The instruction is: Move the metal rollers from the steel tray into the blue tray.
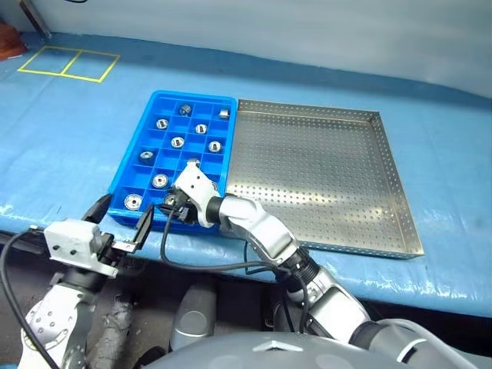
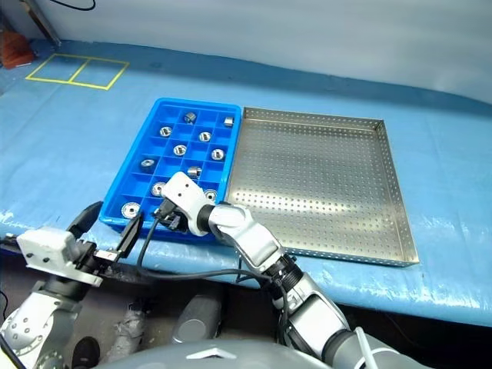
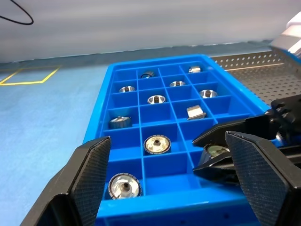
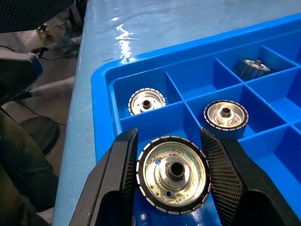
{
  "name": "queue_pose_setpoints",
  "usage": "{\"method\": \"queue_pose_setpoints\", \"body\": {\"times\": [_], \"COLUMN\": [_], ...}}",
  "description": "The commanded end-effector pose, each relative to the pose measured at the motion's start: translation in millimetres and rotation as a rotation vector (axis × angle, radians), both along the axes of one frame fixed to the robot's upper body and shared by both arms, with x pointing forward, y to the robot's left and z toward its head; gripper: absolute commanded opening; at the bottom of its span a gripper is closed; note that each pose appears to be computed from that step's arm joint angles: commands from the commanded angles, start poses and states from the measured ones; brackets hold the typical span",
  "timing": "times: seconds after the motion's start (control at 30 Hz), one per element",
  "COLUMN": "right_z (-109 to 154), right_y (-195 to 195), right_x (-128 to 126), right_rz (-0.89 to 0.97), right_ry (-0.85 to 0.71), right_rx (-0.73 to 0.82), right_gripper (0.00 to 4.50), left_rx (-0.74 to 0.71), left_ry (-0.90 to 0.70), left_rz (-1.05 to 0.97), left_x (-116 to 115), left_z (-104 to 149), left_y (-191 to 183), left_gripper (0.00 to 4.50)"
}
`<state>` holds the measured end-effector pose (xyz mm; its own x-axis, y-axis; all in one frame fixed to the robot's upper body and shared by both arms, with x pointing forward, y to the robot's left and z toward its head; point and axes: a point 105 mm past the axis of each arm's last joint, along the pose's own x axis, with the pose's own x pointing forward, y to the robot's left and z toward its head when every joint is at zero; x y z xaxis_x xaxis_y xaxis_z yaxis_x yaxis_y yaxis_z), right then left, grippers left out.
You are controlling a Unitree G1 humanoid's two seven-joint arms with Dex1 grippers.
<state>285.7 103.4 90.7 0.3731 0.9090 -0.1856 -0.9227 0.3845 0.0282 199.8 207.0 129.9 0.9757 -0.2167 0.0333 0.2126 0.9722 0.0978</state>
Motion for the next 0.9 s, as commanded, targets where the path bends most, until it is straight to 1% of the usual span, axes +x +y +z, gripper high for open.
{"method": "queue_pose_setpoints", "body": {"times": [0.03,0.17,0.2,0.3,0.4,0.5,0.63,0.7,0.77,0.9], "right_z": [-3.8,5.7,8.3,28.0,48.9,57.5,55.9,51.4,45.0,29.8], "right_y": [-10.4,-24.4,-27.4,-49.1,-79.0,-112.0,-155.9,-174.1,-189.0,-205.7], "right_x": [11.8,13.6,13.1,13.2,12.4,9.9,1.3,-6.6,-15.9,-33.2], "right_rz": [-0.064,-0.094,-0.096,-0.149,-0.239,-0.339,-0.496,-0.574,-0.636,-0.716], "right_ry": [0.022,-0.016,-0.024,-0.063,-0.122,-0.194,-0.246,-0.236,-0.221,-0.172], "right_rx": [0.001,0.010,0.014,0.070,0.133,0.126,0.080,0.072,0.058,0.029], "right_gripper": [2.61,3.93,4.19,4.19,4.19,4.19,4.19,4.19,4.19,4.19], "left_rx": [0.003,-0.007,-0.008,-0.011,-0.016,-0.023,-0.025,-0.018,-0.005,0.015], "left_ry": [-0.035,-0.040,-0.040,-0.040,-0.051,-0.055,-0.044,-0.032,-0.022,-0.009], "left_rz": [-0.055,-0.126,-0.141,-0.244,-0.318,-0.385,-0.442,-0.456,-0.467,-0.439], "left_x": [4.4,15.2,17.6,30.0,44.7,57.5,72.5,78.5,83.1,91.2], "left_z": [6.8,6.9,6.9,8.1,11.0,11.6,7.1,3.6,0.5,-3.8], "left_y": [-10.1,-19.5,-21.4,-36.3,-48.5,-59.9,-72.4,-75.3,-77.3,-72.0], "left_gripper": [4.29,4.29,4.29,4.29,4.29,4.29,4.29,4.29,4.29,4.29]}}
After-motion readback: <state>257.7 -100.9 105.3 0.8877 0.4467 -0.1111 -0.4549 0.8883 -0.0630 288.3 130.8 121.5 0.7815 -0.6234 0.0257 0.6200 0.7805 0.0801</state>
